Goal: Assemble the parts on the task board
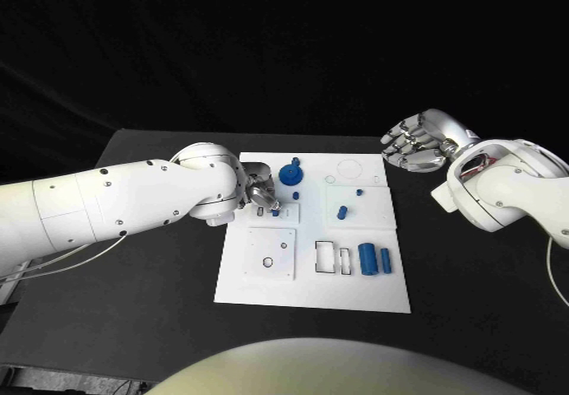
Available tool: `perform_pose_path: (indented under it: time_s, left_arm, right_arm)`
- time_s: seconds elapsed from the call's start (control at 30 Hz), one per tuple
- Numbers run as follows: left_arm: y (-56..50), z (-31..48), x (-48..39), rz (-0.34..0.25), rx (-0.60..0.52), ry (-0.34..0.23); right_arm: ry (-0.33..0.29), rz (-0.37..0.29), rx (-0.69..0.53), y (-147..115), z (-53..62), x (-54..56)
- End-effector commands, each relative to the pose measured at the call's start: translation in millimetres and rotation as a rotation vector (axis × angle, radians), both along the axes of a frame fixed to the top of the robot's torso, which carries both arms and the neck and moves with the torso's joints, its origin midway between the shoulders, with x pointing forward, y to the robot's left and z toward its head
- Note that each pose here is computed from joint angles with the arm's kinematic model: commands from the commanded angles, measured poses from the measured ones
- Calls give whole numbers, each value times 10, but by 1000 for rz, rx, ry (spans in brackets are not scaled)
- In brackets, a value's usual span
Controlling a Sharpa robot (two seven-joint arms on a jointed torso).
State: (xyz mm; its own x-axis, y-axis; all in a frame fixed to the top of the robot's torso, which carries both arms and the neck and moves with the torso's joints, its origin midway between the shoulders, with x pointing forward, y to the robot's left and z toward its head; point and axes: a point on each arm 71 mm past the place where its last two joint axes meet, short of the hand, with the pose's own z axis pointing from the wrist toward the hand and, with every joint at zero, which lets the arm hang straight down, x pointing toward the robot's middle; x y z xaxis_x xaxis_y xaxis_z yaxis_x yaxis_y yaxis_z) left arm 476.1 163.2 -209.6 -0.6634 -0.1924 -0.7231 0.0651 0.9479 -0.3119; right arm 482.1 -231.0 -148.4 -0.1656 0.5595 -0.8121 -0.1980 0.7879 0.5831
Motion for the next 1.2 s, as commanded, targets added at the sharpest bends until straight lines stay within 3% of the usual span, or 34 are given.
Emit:
perform_pose_path:
  time_s: [0.03, 1.2]
  left_arm:
    - [-28, -63, -44, -20, 10, 48]
    - [3, -84, -44, -17, 24, 72]
  right_arm:
    - [2, 8, -15, 6, -5, -5]
    - [2, 8, -15, 4, -5, -6]
